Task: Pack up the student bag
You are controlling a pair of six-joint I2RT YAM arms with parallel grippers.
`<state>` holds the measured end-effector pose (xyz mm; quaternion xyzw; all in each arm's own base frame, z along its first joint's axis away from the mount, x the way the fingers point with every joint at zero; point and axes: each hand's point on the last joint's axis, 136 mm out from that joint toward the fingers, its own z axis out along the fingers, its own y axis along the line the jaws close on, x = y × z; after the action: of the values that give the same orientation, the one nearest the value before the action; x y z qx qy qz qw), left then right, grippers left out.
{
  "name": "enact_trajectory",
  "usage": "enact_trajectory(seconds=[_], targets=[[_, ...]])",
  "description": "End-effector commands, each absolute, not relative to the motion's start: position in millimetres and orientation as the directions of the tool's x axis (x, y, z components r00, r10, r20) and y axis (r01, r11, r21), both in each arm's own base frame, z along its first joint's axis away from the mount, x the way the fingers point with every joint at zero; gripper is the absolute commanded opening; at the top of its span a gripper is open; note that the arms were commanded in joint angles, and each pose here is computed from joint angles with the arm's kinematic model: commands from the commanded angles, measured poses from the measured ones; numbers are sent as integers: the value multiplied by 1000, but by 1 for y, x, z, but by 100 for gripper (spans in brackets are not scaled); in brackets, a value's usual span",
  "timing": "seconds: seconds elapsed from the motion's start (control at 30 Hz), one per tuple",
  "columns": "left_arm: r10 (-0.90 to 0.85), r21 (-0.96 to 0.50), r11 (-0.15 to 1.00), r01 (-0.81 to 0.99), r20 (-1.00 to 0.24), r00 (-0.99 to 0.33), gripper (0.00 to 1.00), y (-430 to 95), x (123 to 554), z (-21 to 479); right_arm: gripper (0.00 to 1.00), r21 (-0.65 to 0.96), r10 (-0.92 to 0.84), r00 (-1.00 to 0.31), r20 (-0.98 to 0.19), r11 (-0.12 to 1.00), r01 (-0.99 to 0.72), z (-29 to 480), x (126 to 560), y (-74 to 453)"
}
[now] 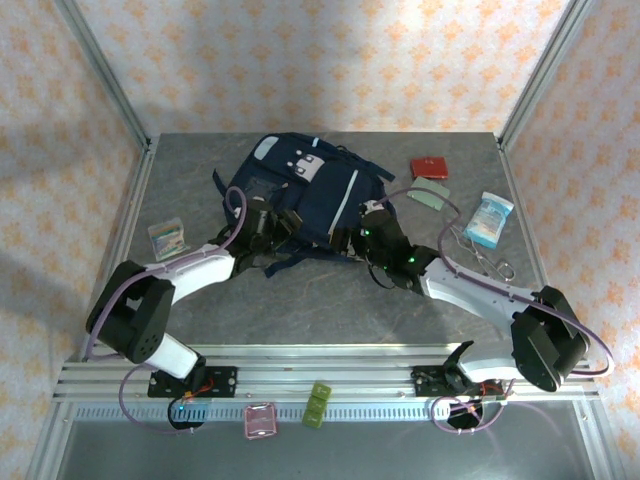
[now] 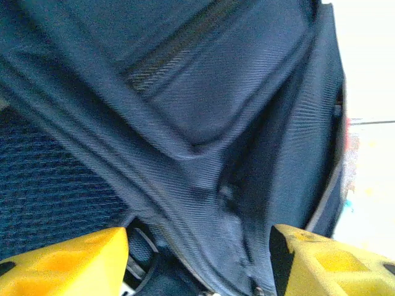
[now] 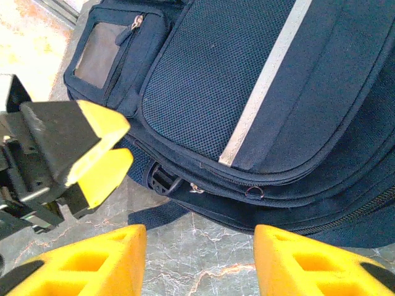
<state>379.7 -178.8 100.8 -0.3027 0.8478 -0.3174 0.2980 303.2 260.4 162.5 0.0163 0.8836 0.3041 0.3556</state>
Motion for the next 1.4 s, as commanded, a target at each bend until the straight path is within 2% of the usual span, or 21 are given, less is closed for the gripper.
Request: enact_trajectory(seconds=[0.0,0.23,0.3,0.43,0.53,0.73,1.0,1.37], targets=[[-729,-694,623,-360,-348,-589,62,-168,387,97,49,571,301,-699,-648,800,-185,182,310,256],[-746,-663,631,-403,-377,-549,62,-159,403,85,48,573,306,-695,-651,798,-186,183,309,255],[-759,-678,614,-404,-369,-536,58,-158,410,80,48,573,306,-694,-652,798,-187,183,309,254],[-769,-711,584,-391,-332,-545,17,-163,422,75,48,567,296,-705,-644,803,-181,176,306,253],[-757,-728,582,-361,-324,-567,0,-169,428,85,48,567,293,-718,-631,807,-169,165,301,250],[-758,-794,538,-283,-310,-574,0,-180,429,133,47,585,260,-747,-611,785,-205,150,290,257],[-774,-874,454,-172,-291,-562,0,-193,423,209,47,581,179,-725,-665,734,-351,163,280,289],[-774,-909,400,-119,-266,-575,0,-210,421,235,44,577,254,-681,-687,761,-298,167,312,304]])
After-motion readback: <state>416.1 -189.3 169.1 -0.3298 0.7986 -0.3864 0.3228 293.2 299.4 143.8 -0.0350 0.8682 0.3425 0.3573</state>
